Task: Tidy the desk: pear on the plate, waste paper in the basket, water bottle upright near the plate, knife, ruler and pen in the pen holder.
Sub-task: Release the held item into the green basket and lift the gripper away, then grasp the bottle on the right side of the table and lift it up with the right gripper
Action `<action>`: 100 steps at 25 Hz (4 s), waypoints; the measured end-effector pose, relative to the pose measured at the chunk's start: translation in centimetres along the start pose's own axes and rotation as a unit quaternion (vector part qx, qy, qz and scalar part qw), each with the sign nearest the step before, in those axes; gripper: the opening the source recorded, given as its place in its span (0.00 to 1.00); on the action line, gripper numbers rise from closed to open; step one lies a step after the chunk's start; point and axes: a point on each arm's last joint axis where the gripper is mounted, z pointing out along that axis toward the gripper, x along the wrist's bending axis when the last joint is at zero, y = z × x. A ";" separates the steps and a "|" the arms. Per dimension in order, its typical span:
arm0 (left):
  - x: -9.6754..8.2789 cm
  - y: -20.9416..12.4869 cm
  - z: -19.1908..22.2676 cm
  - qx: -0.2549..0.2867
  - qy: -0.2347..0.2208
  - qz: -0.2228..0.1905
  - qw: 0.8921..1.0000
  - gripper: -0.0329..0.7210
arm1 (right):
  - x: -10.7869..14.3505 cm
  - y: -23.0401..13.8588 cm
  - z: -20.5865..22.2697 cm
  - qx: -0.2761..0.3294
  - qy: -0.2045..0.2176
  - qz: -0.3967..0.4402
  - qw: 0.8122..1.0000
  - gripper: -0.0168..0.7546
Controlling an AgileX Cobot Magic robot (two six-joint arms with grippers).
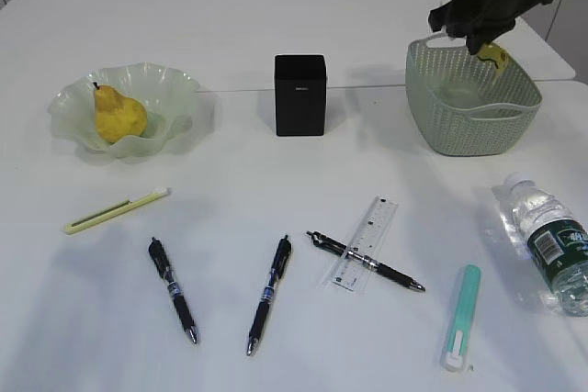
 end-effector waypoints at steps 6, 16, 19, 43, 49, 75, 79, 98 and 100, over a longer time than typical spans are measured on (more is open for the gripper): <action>0.0 -0.2 0.0 0.009 -0.002 -0.003 1.000 0.36 | -0.3 0.4 0.5 -0.025 -0.005 0.014 1.000 0.04; -0.1 -0.2 0.0 0.012 -0.006 -0.012 1.000 0.36 | -2.6 0.3 1.6 -0.036 0.005 0.069 0.997 0.08; -0.1 -0.2 0.0 0.011 -0.007 -0.013 1.000 0.36 | -2.3 0.3 1.9 -0.037 0.020 0.075 0.996 0.12; -0.1 -0.1 0.0 0.008 -0.007 -0.014 1.000 0.36 | -1.6 -0.6 1.5 0.016 0.060 0.095 0.994 0.41; -0.1 -0.1 0.0 0.008 -0.007 -0.014 1.000 0.36 | -2.2 0.1 -2.3 -0.017 0.060 0.105 0.993 0.41; -0.2 -0.1 0.0 0.008 -0.010 -0.020 1.000 0.36 | -3.1 -5.2 -14.2 -0.024 0.061 0.111 0.992 0.41; -0.2 -0.1 0.0 0.008 -0.011 -0.023 1.000 0.36 | -2.9 -7.1 -14.6 -0.001 0.061 0.112 0.992 0.41; -0.3 -1.0 -0.1 0.057 -0.016 -0.023 0.998 0.36 | -2.0 -11.1 -10.5 0.100 0.052 0.112 0.987 0.58; -0.3 -1.1 -0.1 0.059 -0.016 -0.023 0.998 0.36 | -1.8 -11.6 -10.1 0.112 0.052 0.111 0.986 0.58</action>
